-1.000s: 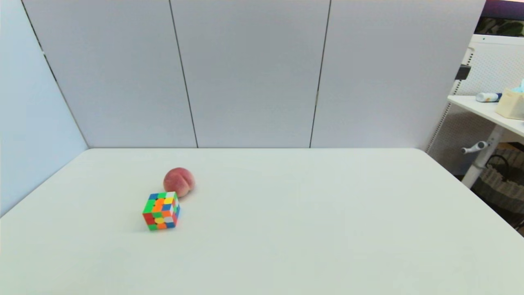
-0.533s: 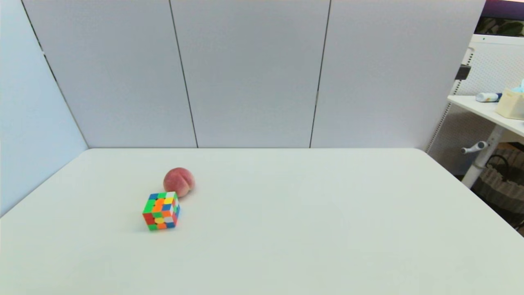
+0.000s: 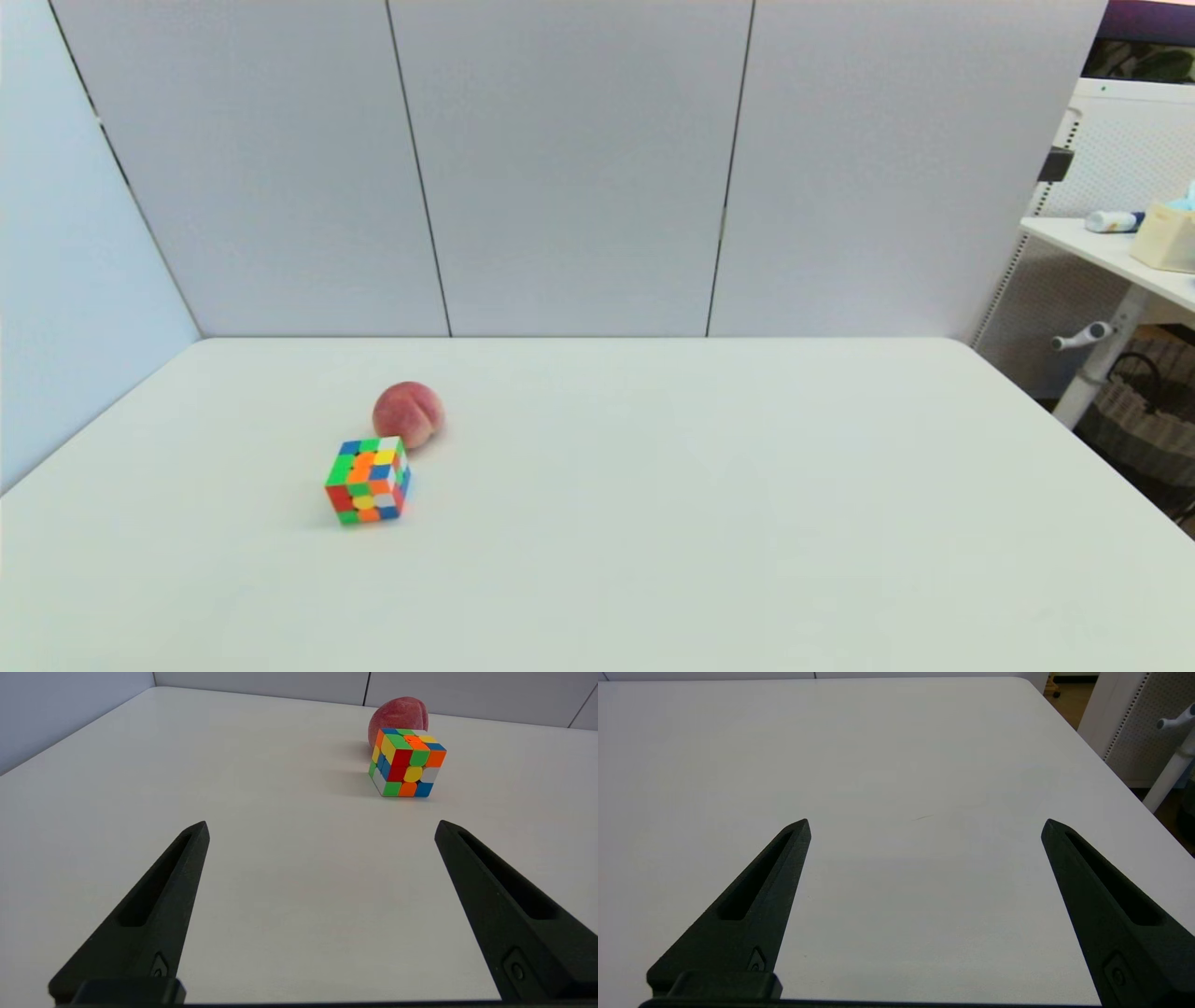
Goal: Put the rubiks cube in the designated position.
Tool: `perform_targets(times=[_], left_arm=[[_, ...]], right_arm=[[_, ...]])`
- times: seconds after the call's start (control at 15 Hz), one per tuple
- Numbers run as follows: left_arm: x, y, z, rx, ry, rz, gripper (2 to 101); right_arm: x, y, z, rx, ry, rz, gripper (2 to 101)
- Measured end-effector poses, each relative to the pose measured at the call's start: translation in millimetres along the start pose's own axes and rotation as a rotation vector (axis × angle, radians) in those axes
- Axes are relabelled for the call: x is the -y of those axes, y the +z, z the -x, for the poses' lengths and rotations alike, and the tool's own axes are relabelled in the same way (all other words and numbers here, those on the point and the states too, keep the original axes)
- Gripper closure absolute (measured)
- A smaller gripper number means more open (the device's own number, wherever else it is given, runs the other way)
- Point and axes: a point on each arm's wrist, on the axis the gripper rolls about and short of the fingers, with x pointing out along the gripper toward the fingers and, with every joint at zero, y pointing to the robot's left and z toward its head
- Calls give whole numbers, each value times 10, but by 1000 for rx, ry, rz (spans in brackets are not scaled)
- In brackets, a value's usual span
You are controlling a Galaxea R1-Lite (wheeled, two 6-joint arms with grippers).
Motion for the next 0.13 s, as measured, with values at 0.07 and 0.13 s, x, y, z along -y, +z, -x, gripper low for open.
perform_targets(times=[0.07, 0.13], left_arm=[[0, 0, 0, 0, 0, 0, 54], [0, 0, 0, 0, 0, 0, 54]], right_arm=[[0, 0, 0, 0, 0, -1, 43], [0, 0, 0, 0, 0, -1, 43]])
